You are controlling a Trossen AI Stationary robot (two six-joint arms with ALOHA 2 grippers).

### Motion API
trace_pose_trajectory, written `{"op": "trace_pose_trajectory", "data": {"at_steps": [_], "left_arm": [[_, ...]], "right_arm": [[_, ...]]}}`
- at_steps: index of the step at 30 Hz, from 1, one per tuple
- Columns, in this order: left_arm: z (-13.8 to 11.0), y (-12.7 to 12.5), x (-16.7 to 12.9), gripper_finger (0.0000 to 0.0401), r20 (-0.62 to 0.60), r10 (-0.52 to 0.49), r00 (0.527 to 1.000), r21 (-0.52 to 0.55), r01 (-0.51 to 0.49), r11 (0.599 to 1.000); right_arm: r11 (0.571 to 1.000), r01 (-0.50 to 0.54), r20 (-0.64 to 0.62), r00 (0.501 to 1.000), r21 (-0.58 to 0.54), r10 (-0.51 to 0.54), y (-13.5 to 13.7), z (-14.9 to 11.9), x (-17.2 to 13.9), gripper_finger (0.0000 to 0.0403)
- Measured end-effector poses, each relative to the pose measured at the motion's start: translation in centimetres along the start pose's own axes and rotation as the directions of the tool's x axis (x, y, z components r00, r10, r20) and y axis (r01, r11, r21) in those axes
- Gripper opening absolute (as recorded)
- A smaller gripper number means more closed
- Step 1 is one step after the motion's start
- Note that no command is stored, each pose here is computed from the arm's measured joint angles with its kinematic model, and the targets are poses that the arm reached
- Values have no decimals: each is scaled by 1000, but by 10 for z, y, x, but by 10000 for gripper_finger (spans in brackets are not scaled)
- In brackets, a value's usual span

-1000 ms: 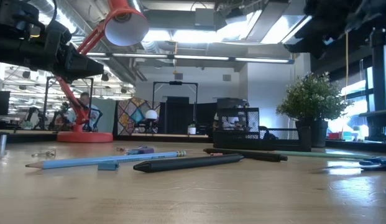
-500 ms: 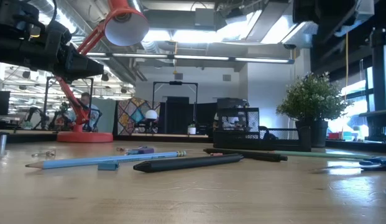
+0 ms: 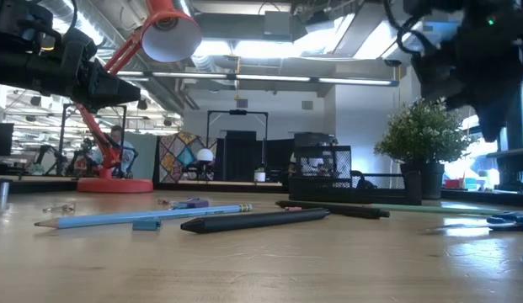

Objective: Pick and place office supplies into organizer
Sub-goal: Put the blue pencil into the black desk organizer

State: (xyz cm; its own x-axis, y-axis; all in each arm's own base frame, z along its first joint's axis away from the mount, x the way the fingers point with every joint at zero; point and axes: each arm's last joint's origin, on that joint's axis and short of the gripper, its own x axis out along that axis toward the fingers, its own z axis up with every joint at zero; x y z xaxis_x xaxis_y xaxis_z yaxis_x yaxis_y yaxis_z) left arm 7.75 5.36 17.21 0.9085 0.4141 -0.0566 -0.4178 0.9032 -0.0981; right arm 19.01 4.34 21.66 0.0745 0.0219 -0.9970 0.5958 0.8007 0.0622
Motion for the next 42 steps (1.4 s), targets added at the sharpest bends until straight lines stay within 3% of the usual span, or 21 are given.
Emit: {"op": "trace_pose_trajectory", "data": {"at_steps": [12,29,42], "left_arm": [[0,0,0,125,0,0,1000,0,0,1000],[0,0,0,125,-1,0,1000,0,0,1000],[0,0,0,125,-1,1,1000,0,-1,1000]], "right_arm": [[980,198,-126,972,-26,-200,20,-20,57,227],[970,206,-108,969,-128,-220,36,-20,82,227],[978,165,-105,978,-125,-178,39,-18,84,227]]}}
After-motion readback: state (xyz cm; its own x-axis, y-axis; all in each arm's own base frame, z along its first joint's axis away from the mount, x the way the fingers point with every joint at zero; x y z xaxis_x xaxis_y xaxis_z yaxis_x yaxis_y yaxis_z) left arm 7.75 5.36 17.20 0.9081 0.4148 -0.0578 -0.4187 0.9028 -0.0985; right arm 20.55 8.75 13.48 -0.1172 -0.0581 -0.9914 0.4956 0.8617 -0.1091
